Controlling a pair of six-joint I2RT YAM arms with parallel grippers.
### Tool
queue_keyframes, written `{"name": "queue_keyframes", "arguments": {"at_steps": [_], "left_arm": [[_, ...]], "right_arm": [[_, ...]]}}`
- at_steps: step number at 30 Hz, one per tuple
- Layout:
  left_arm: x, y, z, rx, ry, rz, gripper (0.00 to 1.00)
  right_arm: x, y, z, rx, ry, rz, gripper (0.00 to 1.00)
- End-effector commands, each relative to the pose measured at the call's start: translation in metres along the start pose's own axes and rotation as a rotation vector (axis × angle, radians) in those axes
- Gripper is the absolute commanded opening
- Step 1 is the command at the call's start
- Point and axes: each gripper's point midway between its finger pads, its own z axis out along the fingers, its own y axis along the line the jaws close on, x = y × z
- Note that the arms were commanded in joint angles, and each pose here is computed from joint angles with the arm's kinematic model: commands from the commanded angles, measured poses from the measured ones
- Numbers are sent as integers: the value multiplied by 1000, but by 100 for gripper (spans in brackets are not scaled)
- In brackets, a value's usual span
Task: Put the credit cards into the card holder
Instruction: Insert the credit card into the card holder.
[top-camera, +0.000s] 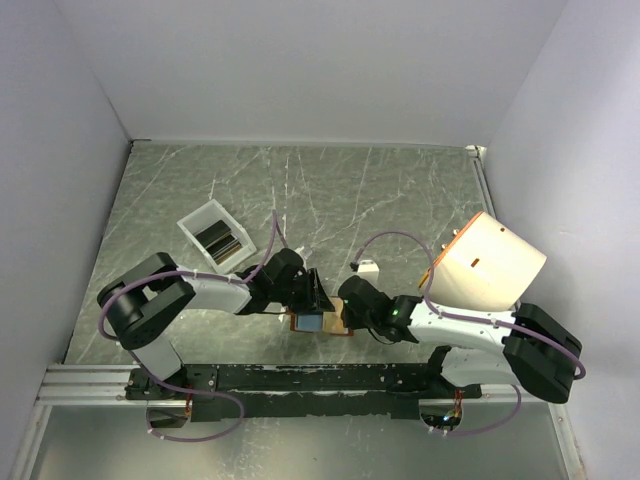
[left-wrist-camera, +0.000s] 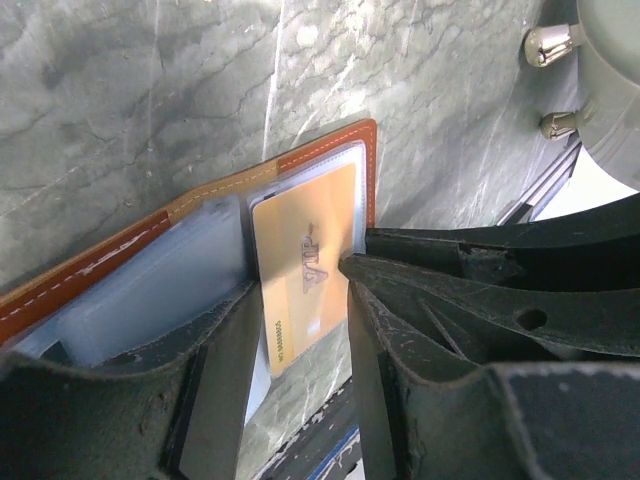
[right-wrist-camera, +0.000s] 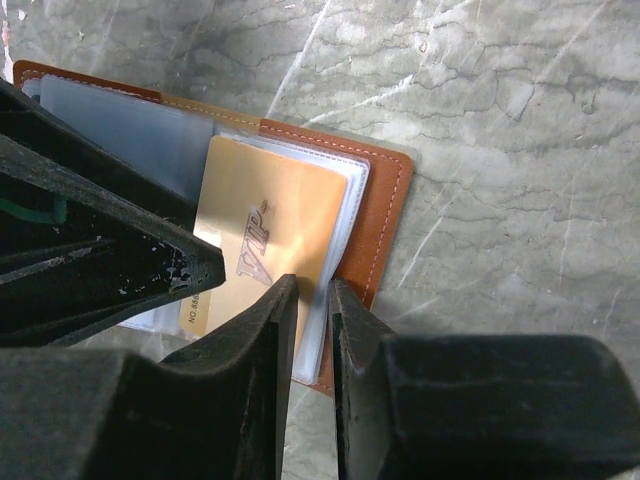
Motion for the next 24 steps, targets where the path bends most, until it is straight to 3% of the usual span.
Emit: {"name": "queue_keyframes", "arguments": {"at_steps": [1, 15, 24], "left_arm": [[2, 5, 6, -34, 1, 26, 51], [-5, 4, -1, -66, -32, 45, 50], [-6, -7, -2, -18, -30, 45, 51]], "right_arm": [[-11, 0, -8, 16, -38, 16, 20], [-10, -11, -16, 36, -50, 28, 8], [0, -19, -10, 62, -32, 26, 6]]}}
